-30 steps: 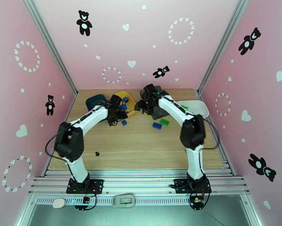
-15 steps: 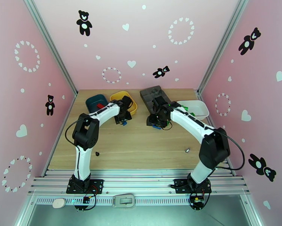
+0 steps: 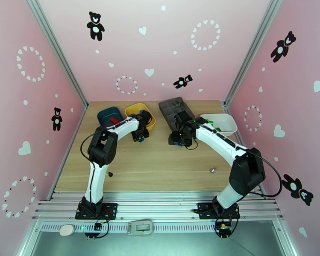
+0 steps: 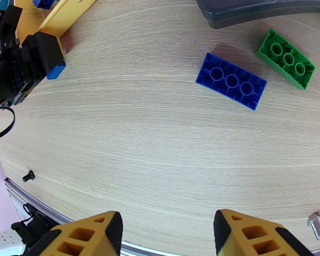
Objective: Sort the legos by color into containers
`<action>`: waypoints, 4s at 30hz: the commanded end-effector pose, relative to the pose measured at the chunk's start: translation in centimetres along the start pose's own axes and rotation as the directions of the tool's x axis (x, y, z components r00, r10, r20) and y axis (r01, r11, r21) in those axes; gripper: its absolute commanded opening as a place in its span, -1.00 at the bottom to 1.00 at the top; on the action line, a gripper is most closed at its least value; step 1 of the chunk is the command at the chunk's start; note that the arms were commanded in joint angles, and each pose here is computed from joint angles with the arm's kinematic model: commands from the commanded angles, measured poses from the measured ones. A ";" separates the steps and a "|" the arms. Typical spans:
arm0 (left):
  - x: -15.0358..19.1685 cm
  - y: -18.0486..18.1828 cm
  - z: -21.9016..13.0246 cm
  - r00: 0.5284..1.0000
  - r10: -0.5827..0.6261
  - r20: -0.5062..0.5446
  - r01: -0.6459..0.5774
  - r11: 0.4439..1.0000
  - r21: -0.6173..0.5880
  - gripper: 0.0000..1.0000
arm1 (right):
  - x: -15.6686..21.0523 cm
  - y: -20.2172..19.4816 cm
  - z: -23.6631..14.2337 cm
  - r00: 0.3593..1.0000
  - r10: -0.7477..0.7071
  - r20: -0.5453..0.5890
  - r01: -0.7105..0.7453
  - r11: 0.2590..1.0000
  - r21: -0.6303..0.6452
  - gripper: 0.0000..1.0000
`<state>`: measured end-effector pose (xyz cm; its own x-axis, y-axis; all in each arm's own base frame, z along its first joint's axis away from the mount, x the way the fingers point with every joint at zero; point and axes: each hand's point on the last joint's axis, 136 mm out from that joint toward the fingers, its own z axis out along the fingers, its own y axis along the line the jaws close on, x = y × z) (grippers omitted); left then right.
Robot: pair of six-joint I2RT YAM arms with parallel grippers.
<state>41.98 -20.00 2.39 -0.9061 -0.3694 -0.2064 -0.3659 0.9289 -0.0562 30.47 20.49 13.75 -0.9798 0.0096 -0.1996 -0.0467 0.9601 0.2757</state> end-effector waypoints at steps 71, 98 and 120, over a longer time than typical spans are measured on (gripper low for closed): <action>4.4 5.2 -12.4 0.992 -0.090 0.091 0.058 0.949 0.311 0.78 | -2.3 -6.2 8.9 0.986 0.032 -0.163 0.014 0.963 0.267 0.51; 5.0 5.7 -12.6 0.995 -0.049 0.087 0.020 0.954 0.299 0.80 | -6.2 -7.0 11.4 0.980 -0.004 -0.201 0.065 0.953 0.296 0.46; 3.0 2.1 -12.5 0.992 -0.126 -0.030 0.126 0.876 0.466 0.95 | -6.9 3.3 7.9 0.997 0.042 -0.071 -0.045 0.998 -0.039 -0.45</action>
<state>33.86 -18.29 12.61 -0.8697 -0.4493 -0.2044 -0.3321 0.8389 -0.4312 37.95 23.33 4.62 -0.9979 -0.0227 -0.0600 -0.0330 0.9836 0.1774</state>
